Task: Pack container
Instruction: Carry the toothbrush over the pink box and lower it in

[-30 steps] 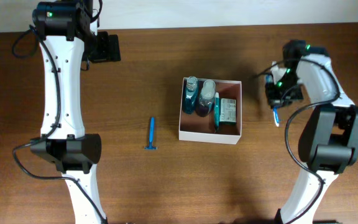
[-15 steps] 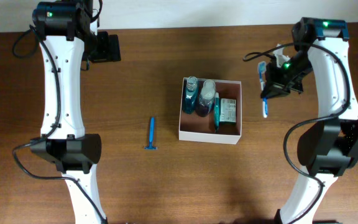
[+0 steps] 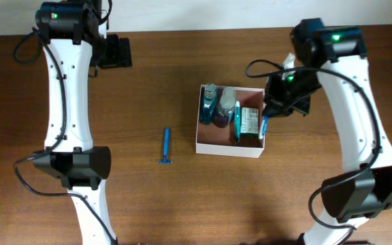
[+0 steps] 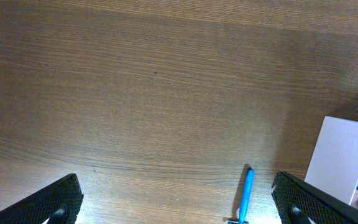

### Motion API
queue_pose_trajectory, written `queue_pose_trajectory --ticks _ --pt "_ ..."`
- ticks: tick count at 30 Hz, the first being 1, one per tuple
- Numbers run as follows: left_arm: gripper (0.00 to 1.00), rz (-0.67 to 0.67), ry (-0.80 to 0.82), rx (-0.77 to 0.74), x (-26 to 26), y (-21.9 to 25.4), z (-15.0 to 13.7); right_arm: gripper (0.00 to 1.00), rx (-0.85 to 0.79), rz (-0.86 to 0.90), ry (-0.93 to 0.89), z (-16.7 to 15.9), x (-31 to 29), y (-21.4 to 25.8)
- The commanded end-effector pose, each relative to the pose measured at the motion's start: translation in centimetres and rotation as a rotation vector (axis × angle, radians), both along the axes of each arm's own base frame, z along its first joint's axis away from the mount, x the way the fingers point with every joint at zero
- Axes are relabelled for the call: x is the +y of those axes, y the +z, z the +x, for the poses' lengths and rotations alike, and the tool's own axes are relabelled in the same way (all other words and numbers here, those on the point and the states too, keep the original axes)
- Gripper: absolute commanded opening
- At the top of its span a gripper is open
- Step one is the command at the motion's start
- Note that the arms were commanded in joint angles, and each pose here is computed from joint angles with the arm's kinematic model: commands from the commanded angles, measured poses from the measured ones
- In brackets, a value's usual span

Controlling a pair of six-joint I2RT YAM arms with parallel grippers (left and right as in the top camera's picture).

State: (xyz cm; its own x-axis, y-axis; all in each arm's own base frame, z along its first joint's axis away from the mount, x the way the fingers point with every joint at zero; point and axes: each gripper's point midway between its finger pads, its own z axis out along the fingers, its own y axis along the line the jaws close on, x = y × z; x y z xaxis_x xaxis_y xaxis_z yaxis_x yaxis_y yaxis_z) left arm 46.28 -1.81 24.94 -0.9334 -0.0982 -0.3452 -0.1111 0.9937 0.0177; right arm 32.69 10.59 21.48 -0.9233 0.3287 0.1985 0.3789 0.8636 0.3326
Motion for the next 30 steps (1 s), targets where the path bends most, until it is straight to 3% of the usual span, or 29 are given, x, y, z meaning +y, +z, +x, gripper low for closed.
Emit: queue_pose_trajectory --ticks 1,9,30 --pt "0.99 -0.007 0.005 -0.009 -0.1 0.5 -0.2 0.04 0.087 -0.056 -0.167 -0.4 0.5 -1.1" --pt "0.99 -0.007 0.005 -0.009 -0.1 0.5 -0.2 0.04 0.085 -0.104 -0.159 -0.6 4.0 -3.8" --pt "0.99 -0.007 0.005 -0.009 -0.1 0.5 -0.2 0.04 0.035 -0.152 -0.267 1.5 4.0 -8.1"
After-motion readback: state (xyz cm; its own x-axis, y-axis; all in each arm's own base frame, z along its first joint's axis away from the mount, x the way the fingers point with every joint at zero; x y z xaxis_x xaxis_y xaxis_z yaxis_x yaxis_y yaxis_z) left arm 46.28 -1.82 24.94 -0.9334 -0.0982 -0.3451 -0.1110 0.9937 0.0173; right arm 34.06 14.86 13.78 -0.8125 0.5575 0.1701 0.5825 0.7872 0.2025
